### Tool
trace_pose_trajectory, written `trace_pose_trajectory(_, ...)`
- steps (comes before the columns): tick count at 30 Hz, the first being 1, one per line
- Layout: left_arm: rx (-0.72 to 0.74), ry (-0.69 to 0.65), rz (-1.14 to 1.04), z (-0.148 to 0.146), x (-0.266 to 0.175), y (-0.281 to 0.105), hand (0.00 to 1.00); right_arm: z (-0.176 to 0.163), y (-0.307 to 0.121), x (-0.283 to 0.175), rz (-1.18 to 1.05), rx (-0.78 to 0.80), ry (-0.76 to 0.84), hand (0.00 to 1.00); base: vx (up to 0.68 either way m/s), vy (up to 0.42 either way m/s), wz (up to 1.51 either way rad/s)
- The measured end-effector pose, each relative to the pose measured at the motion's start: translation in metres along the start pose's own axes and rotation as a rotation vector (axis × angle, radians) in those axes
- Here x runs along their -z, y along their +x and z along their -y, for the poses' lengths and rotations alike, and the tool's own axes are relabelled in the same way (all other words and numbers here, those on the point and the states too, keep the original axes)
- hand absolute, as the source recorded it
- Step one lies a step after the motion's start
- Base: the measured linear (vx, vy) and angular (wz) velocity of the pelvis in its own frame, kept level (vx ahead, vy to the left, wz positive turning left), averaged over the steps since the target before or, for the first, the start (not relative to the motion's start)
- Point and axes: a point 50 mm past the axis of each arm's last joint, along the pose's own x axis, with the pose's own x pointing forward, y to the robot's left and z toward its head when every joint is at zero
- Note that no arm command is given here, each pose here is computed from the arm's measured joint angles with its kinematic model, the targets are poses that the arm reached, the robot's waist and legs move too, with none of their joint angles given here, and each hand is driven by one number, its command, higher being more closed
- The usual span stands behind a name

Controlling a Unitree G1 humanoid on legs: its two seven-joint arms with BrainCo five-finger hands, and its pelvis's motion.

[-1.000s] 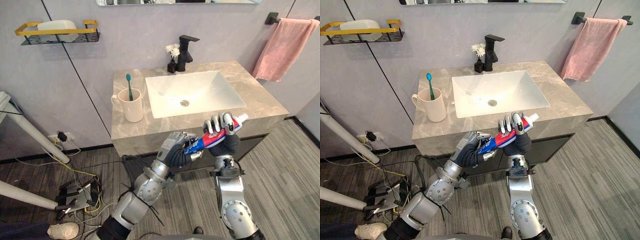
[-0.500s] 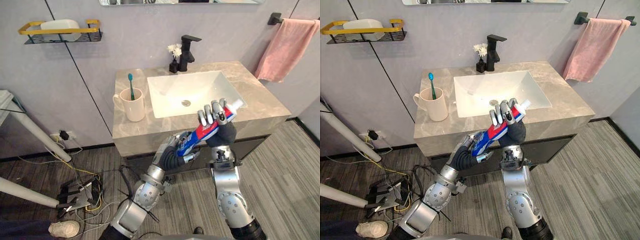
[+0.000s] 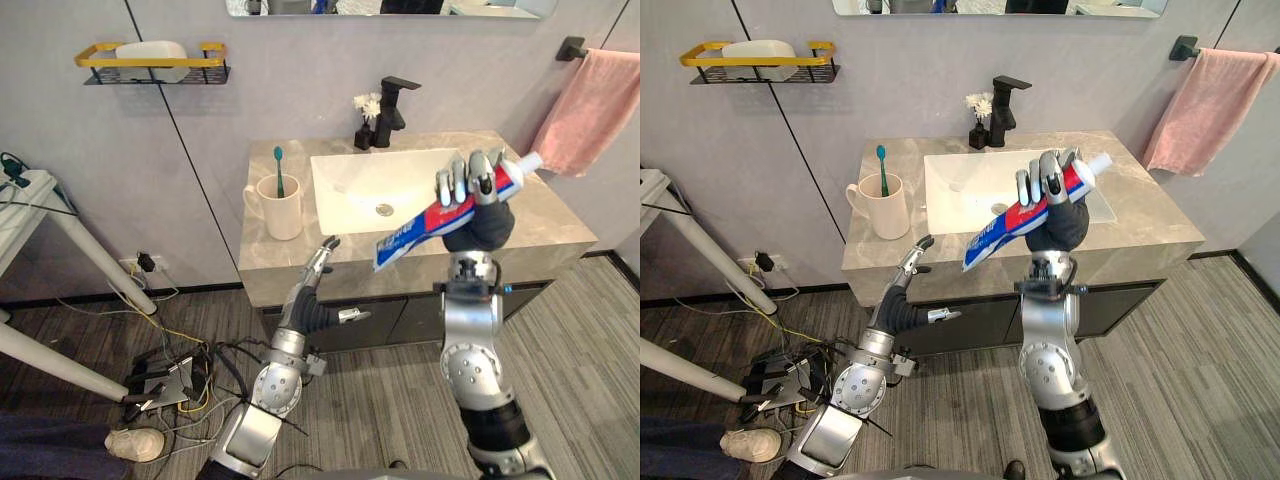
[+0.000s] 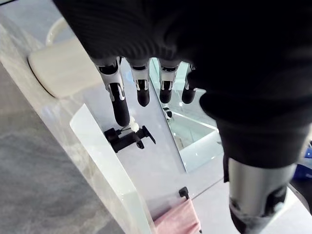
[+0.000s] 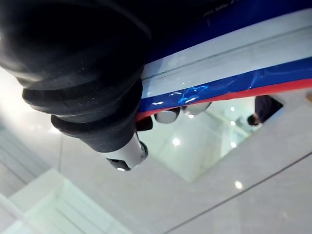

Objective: Organize washtable

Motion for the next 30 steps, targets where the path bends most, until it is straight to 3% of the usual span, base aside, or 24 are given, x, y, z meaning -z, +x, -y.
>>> trace_pose_trajectory(7,-0.061,-0.006,-0.093,-0.009,0.015,-0.015,0.00,0.005,0.031,-0.006,0.050,0.015,-0.073,1.00,-0.02,-0.015,0.12)
trace_pose_trajectory(12,-0.054,0.007,-0.220,-0.009,0.034,-0.041,0.00,0.007,0.067,-0.038,0.169,0.009,-0.166,1.00,-0.02,-0.016,0.27)
trace_pose_trajectory(24,0.283,0.069,-0.704,0.018,0.124,-0.123,0.00,-0.011,0.122,-0.098,0.340,-0.038,-0.364,1.00,-0.02,-0.026,0.34)
trace_pose_trajectory(30,0.311,0.073,-0.796,0.013,0.140,-0.131,0.00,-0.010,0.124,-0.101,0.341,-0.036,-0.400,1.00,-0.03,-0.013,0.09)
